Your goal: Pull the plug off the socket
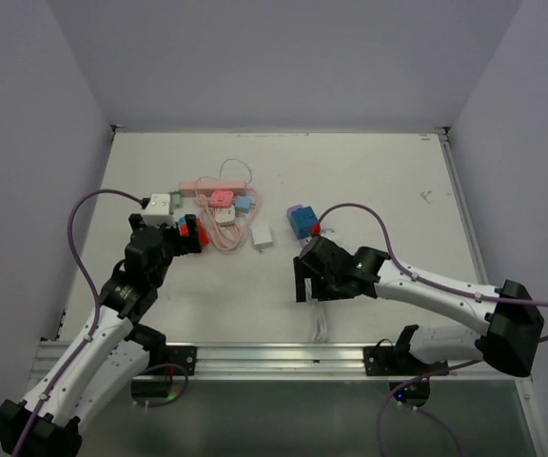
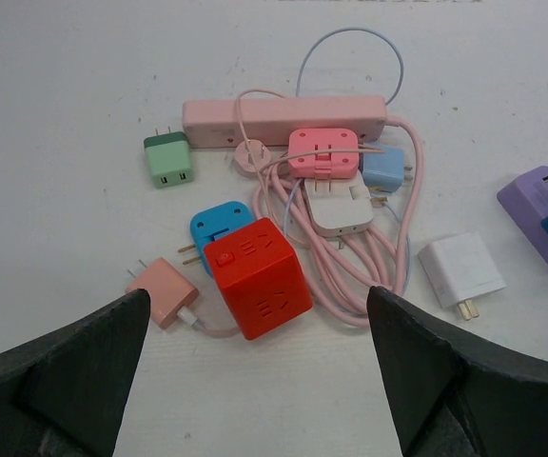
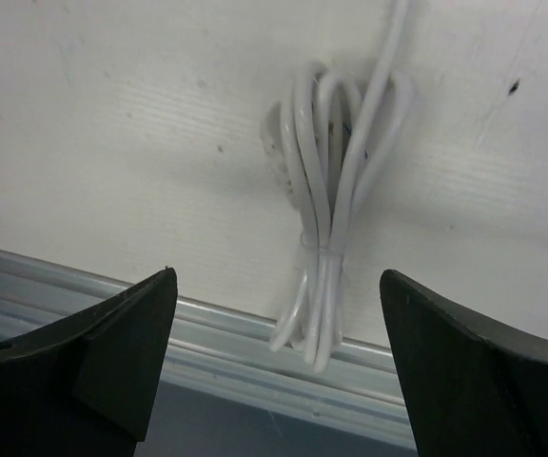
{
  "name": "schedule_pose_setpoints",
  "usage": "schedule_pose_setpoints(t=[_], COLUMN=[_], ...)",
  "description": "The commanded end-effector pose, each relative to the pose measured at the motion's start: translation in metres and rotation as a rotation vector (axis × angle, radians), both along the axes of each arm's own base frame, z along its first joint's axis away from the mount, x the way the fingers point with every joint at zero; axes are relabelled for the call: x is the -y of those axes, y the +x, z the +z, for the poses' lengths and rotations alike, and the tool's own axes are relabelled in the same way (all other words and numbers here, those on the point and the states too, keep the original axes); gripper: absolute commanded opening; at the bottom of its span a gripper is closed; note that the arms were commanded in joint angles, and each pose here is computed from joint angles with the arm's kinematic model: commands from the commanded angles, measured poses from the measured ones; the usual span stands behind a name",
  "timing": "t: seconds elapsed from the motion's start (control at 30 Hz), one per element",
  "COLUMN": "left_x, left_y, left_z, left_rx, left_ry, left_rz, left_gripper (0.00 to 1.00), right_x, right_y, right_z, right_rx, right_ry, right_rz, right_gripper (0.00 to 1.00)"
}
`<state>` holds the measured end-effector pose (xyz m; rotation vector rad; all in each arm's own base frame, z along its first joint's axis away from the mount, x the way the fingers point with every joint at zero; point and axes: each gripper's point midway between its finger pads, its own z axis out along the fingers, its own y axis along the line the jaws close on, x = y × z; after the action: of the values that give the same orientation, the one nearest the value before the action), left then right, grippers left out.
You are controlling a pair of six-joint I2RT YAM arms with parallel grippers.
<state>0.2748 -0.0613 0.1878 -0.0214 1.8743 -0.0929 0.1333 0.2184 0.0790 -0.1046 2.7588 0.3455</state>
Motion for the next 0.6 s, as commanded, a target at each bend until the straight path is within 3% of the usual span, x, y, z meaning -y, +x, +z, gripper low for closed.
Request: schedule_pose_setpoints(t=[0.0,0.07,0.27,0.57], left_x=[0.007,0.008,0.009,0.012], left_y=[0.003,0.003,0.003,0.003], left_z=[0.016,0.016,0.016,0.015], left_rx=[0.054,0.054,0.056,0.05], left_ry=[-0.042,-0.041,-0.042,-0.043], left_rz=[-0.017,-0.021,-0.028,-0.045], left_gripper=[1.0,1.0,1.0,1.0], right_x=[0.007,0.005,0.006,-0.011], right_y=[0.038,0.055,0.121,0.208], right_z=[0.032,0.046,0.076,0.07], right_rx=[0.17,0.222,0.336,0.307], right_ry=[-0.12,-0.187,-0.351,-0.304], right_rz=[0.01,0.049,0.125,0.153], right_gripper=[0.91,0.99,0.99,0.99])
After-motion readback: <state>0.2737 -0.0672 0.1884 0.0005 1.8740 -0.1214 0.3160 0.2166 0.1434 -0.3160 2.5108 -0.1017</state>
